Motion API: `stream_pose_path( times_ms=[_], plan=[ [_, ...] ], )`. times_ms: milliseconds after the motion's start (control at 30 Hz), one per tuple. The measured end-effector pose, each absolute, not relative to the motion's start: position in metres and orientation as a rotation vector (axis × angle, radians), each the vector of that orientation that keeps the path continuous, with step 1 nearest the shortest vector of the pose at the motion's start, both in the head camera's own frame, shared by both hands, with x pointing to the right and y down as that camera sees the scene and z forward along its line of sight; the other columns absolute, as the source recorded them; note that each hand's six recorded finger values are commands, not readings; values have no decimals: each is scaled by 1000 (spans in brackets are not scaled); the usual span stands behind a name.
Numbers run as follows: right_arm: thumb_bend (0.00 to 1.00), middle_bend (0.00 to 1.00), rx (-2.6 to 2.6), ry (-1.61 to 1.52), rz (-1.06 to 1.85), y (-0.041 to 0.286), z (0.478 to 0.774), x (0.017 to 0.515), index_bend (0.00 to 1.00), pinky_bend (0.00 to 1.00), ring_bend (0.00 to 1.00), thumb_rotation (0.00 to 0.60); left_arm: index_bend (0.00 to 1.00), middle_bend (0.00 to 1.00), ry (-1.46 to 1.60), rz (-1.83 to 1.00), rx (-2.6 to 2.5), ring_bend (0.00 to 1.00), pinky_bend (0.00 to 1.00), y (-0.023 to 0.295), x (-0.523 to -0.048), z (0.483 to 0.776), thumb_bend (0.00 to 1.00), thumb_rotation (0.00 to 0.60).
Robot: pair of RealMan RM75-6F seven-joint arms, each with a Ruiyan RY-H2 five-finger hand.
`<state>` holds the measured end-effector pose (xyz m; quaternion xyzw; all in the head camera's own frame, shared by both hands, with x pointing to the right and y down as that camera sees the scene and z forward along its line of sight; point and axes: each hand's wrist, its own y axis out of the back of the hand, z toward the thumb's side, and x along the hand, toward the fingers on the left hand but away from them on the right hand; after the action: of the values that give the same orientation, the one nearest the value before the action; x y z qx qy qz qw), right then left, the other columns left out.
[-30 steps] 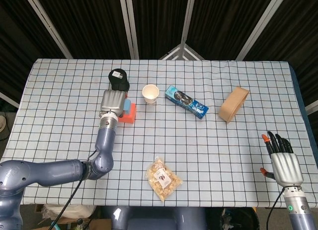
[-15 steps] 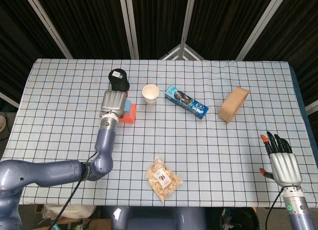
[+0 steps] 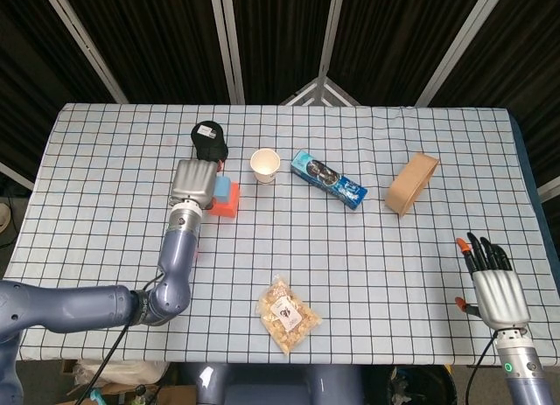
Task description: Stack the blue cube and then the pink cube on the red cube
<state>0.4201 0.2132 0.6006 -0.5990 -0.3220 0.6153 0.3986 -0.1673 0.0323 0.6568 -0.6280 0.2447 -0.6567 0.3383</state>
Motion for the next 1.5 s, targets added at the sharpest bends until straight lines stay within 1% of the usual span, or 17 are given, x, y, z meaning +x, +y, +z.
stream_pose_path(
  times_ms=[67, 233, 400, 567, 667, 767, 933, 1067, 1200, 1333, 1500],
  plan=[
    [108, 0, -1520, -817, 1556, 213, 600, 420, 0, 112, 0, 600, 269, 865, 634, -1696, -1641, 681, 682, 33, -168, 648, 293, 600],
    [108, 0, -1522, -826, 1551, 213, 598, 421, 0, 112, 0, 600, 263, 864, 603, -1678, -1658, 681, 682, 43, -183, 622, 271, 600],
    [108, 0, -1526, -833, 1544, 213, 597, 421, 0, 112, 0, 600, 281, 870, 592, -1702, -1671, 683, 689, 56, -222, 602, 267, 600],
    [108, 0, -1532, -834, 1540, 213, 597, 420, 0, 112, 0, 600, 291, 871, 577, -1695, -1690, 687, 691, 76, -248, 600, 267, 600],
    [108, 0, -1536, -830, 1539, 214, 597, 419, 0, 112, 0, 600, 284, 871, 519, -1714, -1693, 687, 691, 96, -264, 610, 267, 600],
    [108, 0, -1538, -831, 1533, 214, 596, 418, 0, 112, 0, 600, 277, 872, 459, -1752, -1696, 689, 692, 117, -279, 628, 267, 600],
    [108, 0, -1539, -832, 1540, 214, 597, 420, 0, 112, 0, 600, 290, 873, 415, -1796, -1706, 690, 692, 135, -293, 667, 267, 600],
    [108, 0, -1540, -829, 1542, 214, 598, 421, 0, 112, 0, 600, 304, 873, 377, -1804, -1724, 690, 693, 147, -297, 697, 267, 600],
    [108, 0, -1538, -828, 1543, 214, 598, 420, 0, 112, 0, 600, 312, 873, 333, -1776, -1763, 691, 694, 163, -287, 721, 267, 600],
    [108, 0, -1537, -823, 1546, 214, 599, 420, 0, 112, 0, 600, 322, 874, 330, -1748, -1805, 693, 696, 172, -275, 731, 267, 600],
    [108, 0, -1538, -820, 1541, 214, 599, 419, 0, 112, 0, 600, 329, 874, 338, -1719, -1818, 693, 696, 171, -265, 726, 267, 600]
  ],
)
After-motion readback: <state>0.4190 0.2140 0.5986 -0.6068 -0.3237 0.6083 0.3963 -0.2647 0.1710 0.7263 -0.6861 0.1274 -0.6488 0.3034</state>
